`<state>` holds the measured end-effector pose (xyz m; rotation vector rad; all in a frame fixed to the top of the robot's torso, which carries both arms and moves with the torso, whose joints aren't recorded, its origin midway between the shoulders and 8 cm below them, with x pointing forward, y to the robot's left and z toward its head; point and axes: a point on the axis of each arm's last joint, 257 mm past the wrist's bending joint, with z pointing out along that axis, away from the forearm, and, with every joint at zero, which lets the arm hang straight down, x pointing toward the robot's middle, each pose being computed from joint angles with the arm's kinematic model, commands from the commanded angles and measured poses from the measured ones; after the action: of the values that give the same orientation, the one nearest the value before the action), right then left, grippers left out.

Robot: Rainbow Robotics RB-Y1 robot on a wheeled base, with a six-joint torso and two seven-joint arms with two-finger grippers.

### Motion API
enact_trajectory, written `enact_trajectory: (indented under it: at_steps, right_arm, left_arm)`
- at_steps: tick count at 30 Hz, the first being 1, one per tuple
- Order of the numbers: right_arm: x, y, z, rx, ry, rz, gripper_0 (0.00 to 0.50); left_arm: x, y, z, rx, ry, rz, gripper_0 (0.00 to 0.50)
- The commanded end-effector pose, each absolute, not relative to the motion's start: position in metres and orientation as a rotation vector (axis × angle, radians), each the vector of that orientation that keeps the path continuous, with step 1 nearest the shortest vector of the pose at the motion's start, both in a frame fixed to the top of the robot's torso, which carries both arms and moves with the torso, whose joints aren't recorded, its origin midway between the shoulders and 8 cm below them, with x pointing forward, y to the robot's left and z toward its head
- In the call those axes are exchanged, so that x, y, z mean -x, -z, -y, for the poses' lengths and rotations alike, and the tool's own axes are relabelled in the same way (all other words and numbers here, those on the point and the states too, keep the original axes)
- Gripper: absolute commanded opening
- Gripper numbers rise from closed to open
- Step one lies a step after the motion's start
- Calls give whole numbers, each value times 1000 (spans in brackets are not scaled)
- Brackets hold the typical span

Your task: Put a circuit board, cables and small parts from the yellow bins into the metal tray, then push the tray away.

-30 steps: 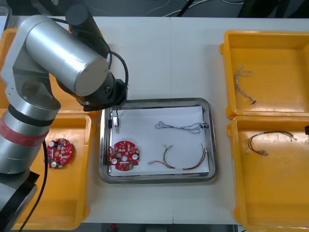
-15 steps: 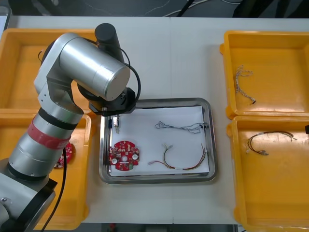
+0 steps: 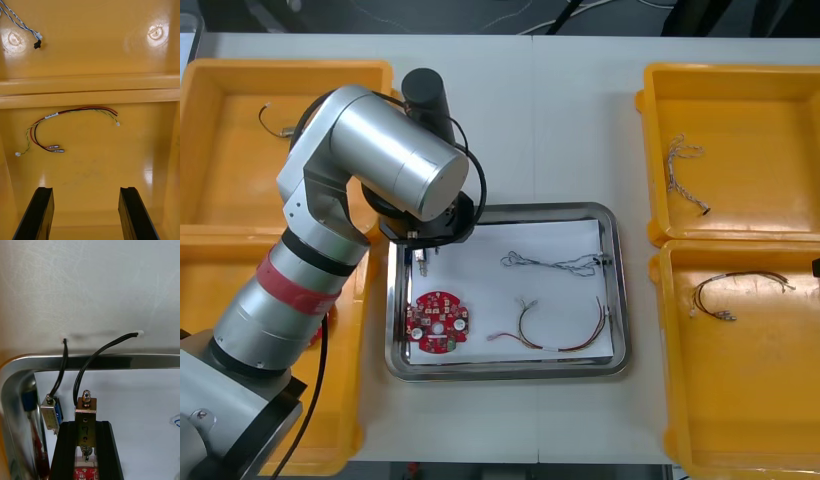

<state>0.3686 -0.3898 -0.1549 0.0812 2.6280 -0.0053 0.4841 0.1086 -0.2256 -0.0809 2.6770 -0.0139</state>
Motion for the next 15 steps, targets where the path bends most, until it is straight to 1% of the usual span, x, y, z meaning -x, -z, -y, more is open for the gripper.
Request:
enact_trajectory:
  at_steps: [1,3,6,15]
  right_arm:
    - [-365,149,391,-77,4,-2603,500]
    - [-365,149,391,-77,4,-2603,500]
    - [-365,149,391,-77,4,-2603,500]
    - [-365,149,391,-77,4,-2603,500]
  left_arm:
    - [-474,239,-81,-14,63,-2677,0]
    - [-473,244,-80,-26,62,-2672,0]
    - [-470,251,-83,-35,40,-2678,0]
    - [-468,257,-88,-47,17,-2684,0]
